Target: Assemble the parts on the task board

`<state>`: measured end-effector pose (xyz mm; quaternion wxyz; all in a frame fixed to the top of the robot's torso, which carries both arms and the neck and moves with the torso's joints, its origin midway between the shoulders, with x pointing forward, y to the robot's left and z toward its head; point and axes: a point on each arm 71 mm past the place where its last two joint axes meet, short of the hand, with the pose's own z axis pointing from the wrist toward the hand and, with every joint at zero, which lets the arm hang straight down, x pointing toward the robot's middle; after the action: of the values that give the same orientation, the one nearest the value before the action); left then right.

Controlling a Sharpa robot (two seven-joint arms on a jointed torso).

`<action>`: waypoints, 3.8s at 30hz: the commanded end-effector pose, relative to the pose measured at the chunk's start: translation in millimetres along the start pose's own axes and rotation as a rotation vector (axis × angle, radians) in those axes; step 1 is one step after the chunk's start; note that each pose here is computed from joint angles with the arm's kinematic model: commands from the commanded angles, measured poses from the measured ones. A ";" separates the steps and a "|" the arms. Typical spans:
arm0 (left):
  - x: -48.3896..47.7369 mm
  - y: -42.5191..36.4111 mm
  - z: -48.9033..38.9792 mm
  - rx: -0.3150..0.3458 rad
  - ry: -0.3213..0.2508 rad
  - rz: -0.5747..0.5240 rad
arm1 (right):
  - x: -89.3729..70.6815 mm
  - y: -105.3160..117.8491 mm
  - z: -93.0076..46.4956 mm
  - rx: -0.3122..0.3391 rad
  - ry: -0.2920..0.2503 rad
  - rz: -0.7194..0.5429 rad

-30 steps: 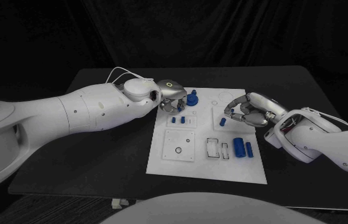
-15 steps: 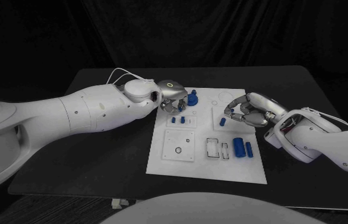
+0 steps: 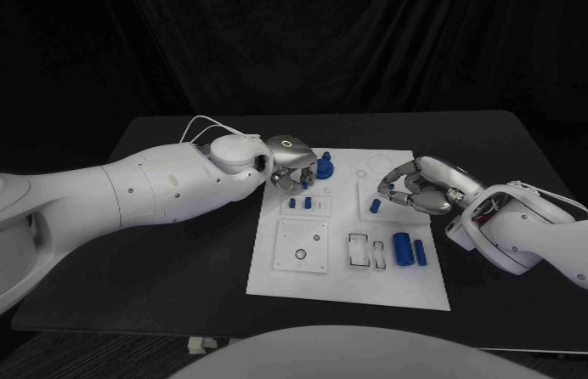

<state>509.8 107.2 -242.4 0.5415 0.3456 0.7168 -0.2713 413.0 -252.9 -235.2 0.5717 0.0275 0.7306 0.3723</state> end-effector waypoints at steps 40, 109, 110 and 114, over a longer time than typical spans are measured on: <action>9.0 6.8 -5.0 -0.026 -0.014 -0.012 | 0.7 -2.3 -3.0 0.019 0.010 -0.002; 3.4 0.3 -106.0 0.335 -0.652 -1.395 | -60.5 1.3 47.0 -0.073 -0.007 -0.550; 3.7 0.0 -106.6 0.334 -0.654 -1.407 | -58.4 0.1 46.4 -0.073 -0.003 -0.550; 4.6 -0.7 -110.5 0.327 -0.662 -1.440 | -50.5 -4.2 44.2 -0.077 0.008 -0.547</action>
<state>447.9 190.2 -231.7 0.3607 -0.2321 0.6027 -0.6729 470.6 -256.6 -195.9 0.6522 -0.1785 0.6941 0.2470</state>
